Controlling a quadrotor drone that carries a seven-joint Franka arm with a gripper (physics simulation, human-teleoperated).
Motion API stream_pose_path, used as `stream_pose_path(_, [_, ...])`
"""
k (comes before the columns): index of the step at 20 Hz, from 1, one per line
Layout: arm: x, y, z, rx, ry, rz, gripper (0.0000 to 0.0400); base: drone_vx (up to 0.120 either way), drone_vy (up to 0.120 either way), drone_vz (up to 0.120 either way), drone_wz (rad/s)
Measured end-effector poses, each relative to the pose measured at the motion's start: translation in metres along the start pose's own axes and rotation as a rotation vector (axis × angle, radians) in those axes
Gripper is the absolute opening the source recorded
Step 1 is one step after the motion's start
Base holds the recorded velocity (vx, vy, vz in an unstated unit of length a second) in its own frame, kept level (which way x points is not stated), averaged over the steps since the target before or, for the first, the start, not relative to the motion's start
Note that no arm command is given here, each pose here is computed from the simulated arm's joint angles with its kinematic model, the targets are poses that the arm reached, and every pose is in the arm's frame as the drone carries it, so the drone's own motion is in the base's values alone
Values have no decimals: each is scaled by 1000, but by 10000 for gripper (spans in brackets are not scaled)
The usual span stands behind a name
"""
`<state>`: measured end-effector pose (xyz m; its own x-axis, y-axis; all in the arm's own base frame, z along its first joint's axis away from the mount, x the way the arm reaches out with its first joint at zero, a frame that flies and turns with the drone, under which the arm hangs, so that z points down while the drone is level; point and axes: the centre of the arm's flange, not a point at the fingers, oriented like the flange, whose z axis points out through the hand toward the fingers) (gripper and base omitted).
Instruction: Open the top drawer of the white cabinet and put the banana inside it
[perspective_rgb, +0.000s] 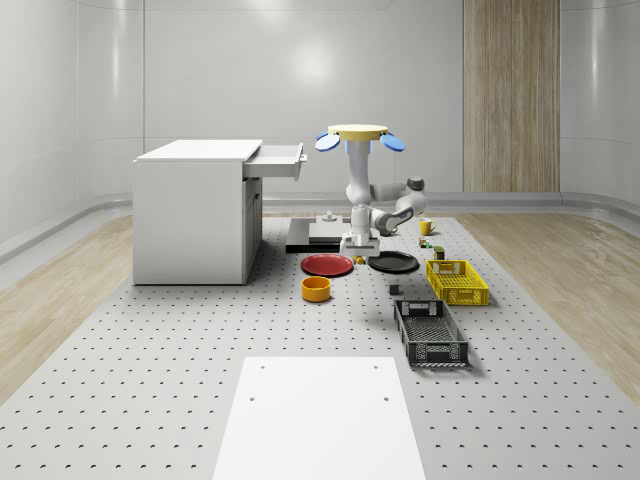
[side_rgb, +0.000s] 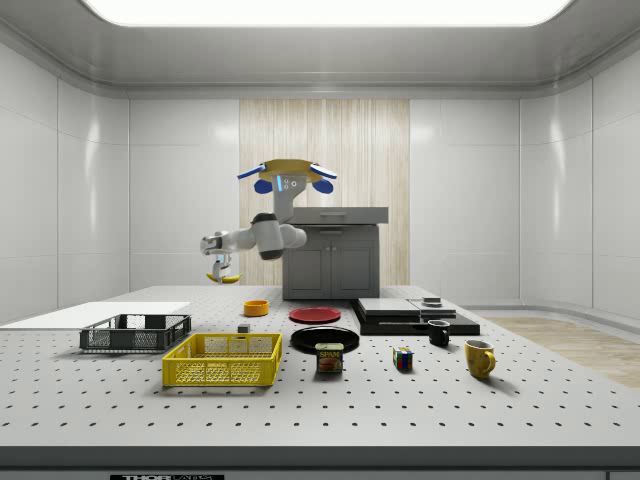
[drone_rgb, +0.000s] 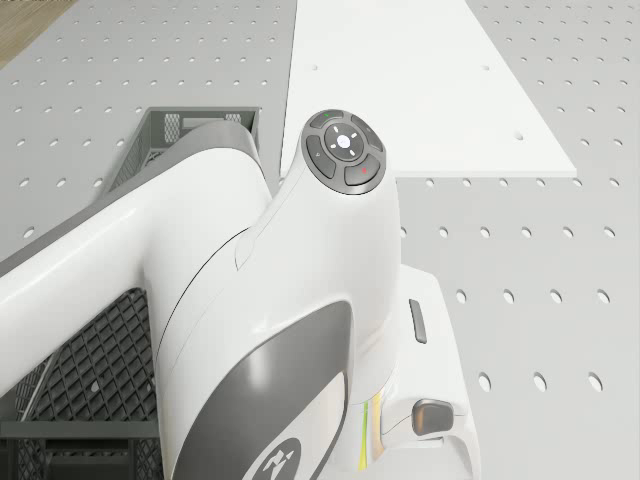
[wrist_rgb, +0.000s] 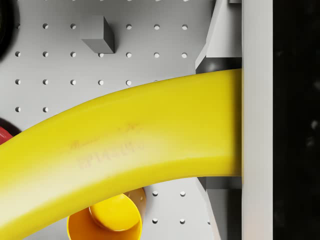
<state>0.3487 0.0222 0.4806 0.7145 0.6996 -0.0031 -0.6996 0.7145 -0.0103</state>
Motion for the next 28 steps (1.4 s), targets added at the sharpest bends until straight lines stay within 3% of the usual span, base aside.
stream_pose_path(14, [0,0,0,0,0,-1,200,117,-11,120,0])
stream_pose_path(28, [0,0,0,0,0,-1,200,-117,0,120,0])
